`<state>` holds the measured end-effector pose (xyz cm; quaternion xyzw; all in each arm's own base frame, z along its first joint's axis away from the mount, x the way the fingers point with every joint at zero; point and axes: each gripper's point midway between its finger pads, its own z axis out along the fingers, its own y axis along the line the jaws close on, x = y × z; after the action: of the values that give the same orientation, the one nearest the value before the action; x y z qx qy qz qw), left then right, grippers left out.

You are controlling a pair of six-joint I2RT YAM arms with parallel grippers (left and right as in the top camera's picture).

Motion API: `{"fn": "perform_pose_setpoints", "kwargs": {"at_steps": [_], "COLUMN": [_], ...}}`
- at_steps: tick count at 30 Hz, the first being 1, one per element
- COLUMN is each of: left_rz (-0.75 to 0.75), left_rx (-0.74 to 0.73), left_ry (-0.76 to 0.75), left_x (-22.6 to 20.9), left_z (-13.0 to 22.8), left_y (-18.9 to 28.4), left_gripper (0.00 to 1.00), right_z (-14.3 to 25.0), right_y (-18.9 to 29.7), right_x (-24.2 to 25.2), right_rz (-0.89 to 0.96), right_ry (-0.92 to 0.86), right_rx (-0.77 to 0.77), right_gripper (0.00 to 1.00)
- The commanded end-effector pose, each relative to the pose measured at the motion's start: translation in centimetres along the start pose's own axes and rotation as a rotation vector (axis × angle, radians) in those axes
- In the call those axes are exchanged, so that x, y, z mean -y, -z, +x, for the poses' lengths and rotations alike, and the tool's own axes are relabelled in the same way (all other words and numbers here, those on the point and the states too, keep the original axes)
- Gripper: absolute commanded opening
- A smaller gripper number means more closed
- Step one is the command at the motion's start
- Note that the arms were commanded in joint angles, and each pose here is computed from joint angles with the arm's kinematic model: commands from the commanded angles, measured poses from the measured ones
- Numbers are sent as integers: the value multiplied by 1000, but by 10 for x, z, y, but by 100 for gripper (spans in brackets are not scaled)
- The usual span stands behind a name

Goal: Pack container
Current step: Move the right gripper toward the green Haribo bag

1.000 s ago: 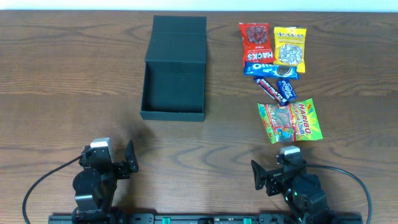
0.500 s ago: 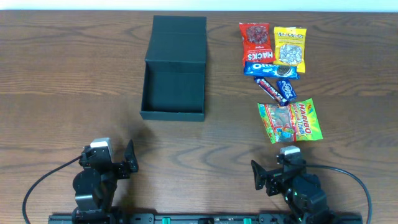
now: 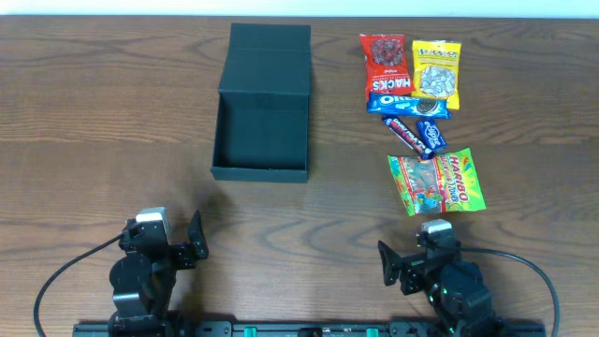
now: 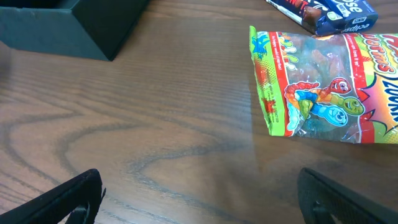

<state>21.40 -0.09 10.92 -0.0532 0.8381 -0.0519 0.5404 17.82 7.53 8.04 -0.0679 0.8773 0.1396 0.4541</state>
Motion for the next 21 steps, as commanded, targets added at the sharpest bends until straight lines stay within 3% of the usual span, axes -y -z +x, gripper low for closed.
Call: {"fn": "perform_pose_setpoints", "kwargs": {"at_steps": [1, 12, 15, 18, 21], "left_rz": [0, 0, 0, 0, 0], "left_rx": [-9, -9, -9, -9, -9], "left_ry": [7, 7, 7, 7, 7], "left_x": [-1, -1, -1, -1, -1], "left_z": [6, 6, 6, 6, 6], "left_y": [-2, -2, -2, -2, -2], "left_gripper": [95, 95, 95, 95, 95], "right_z": [3, -4, -34, -39, -30], "right_y": [-2, -2, 2, 11, 11], "right_x": [2, 4, -24, -60, -61], "right_rz": [12, 27, -135, -356, -363], "right_ry": [20, 16, -179, -451, -491], "right_rx": [-5, 26, 131, 67, 21], "right_gripper": [99, 99, 99, 99, 99]}}
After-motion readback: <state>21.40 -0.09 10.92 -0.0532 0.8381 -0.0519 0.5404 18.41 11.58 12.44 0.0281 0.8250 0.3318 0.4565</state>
